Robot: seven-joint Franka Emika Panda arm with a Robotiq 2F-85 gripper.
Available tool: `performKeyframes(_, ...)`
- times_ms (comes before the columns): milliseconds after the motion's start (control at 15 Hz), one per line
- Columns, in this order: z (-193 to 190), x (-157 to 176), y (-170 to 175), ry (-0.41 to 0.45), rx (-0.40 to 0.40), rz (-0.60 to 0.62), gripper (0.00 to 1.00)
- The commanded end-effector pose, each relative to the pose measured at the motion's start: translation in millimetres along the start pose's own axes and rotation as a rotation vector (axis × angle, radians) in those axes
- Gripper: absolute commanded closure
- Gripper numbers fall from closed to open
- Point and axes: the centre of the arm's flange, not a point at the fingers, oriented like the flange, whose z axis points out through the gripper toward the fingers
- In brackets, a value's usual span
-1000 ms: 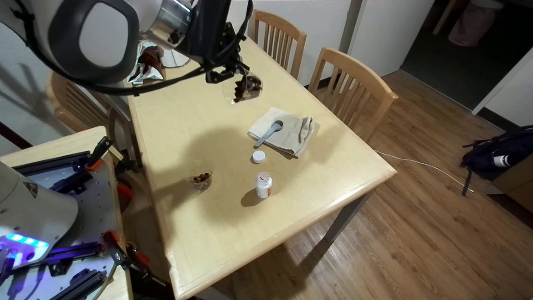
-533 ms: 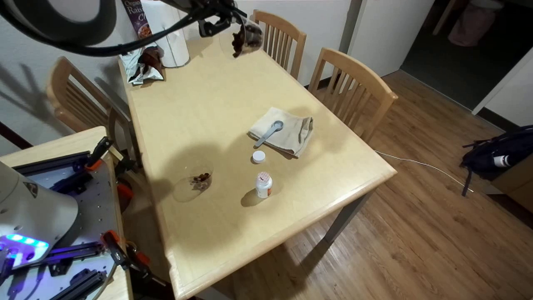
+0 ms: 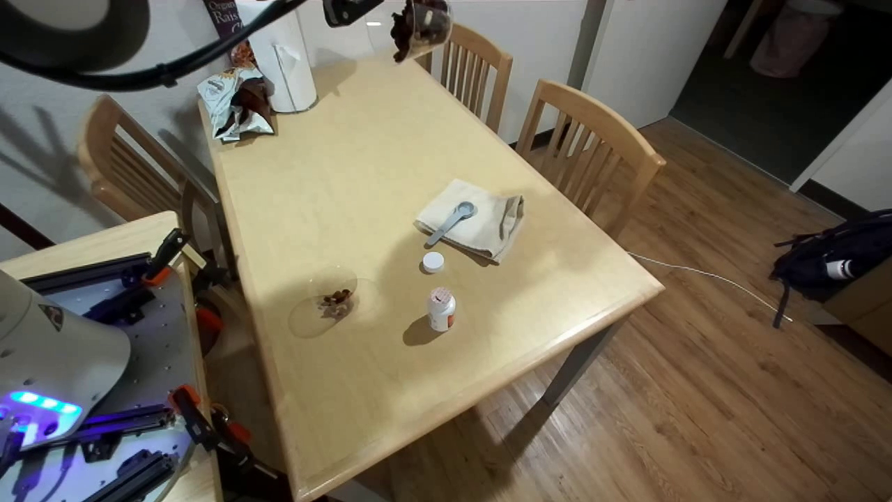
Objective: Pour some contents out of the left cup into the right cup
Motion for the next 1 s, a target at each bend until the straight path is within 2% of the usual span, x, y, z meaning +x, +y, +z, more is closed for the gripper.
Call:
performKeyframes(0, -1, -1, 0, 0.0, -0.002, 0.002, 0.96)
performKeyframes(200, -1, -1, -2, 0.013, -0.014, -0.013, 0.97)
performKeyframes(600, 9, 11, -1, 0.103, -0.059, -0.016, 0.97)
performKeyframes(933, 10, 8, -7, 0.1, -0.086, -0.017, 0.97)
